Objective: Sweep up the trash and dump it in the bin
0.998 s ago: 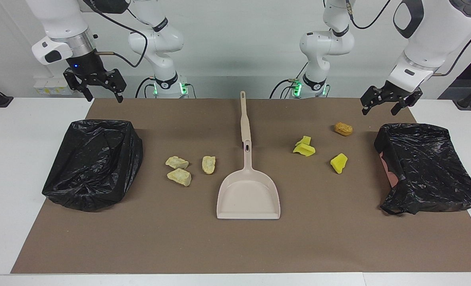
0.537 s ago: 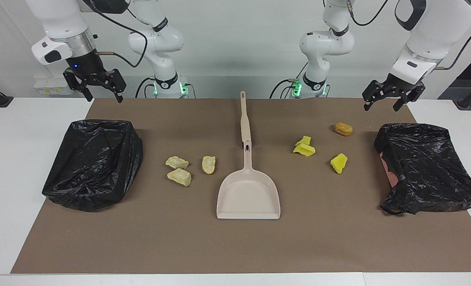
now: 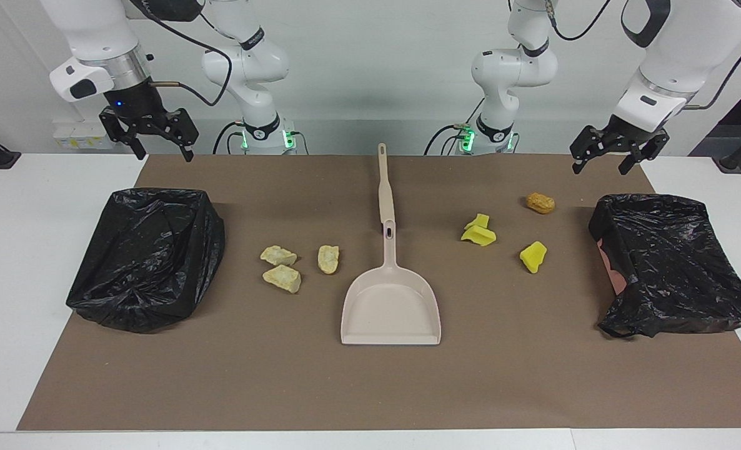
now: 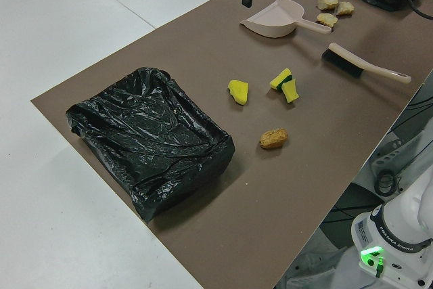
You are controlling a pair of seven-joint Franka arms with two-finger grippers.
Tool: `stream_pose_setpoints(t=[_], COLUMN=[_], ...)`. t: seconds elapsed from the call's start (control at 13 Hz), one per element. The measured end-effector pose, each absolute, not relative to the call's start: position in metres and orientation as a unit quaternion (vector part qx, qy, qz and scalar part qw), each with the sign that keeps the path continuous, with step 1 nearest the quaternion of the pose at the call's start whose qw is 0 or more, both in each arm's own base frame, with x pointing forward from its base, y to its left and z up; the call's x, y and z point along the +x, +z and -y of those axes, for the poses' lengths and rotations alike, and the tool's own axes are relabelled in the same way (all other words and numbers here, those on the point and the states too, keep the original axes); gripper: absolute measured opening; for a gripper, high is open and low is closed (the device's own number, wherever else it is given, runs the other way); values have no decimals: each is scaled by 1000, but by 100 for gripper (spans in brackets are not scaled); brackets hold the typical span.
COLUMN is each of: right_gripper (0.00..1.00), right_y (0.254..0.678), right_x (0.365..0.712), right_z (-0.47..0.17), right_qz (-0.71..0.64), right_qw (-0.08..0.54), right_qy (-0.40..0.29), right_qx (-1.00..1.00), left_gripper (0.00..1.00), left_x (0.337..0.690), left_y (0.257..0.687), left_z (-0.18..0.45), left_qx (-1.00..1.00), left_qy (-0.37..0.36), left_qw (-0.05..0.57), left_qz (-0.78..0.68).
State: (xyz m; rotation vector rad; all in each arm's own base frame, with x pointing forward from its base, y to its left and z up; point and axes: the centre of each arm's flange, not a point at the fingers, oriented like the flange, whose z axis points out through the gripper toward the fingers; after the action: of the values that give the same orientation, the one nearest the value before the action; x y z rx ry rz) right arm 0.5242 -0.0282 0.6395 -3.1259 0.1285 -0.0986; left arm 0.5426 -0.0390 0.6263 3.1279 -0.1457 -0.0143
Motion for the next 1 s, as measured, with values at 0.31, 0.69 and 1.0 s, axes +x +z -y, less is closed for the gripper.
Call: stream_pose_setpoints(t=[0.31, 0.69, 1.0], right_gripper=[100, 100, 100], right_y=[639, 639, 639], right_x=[524, 524, 524], right_z=[28, 28, 28], right_qz=[-41, -41, -41], right_qw=[6, 6, 6], right_qy=[-32, -31, -31], right_qx=[-999, -999, -999], left_gripper=[100, 100, 100], left_x=[538, 512, 464], left_y=[612, 565, 526], left_z=[70, 163, 235], left_qx=[996, 983, 966], left_qy=[-21, -37, -51], left_qw=[10, 27, 24], left_qz=[84, 180, 254])
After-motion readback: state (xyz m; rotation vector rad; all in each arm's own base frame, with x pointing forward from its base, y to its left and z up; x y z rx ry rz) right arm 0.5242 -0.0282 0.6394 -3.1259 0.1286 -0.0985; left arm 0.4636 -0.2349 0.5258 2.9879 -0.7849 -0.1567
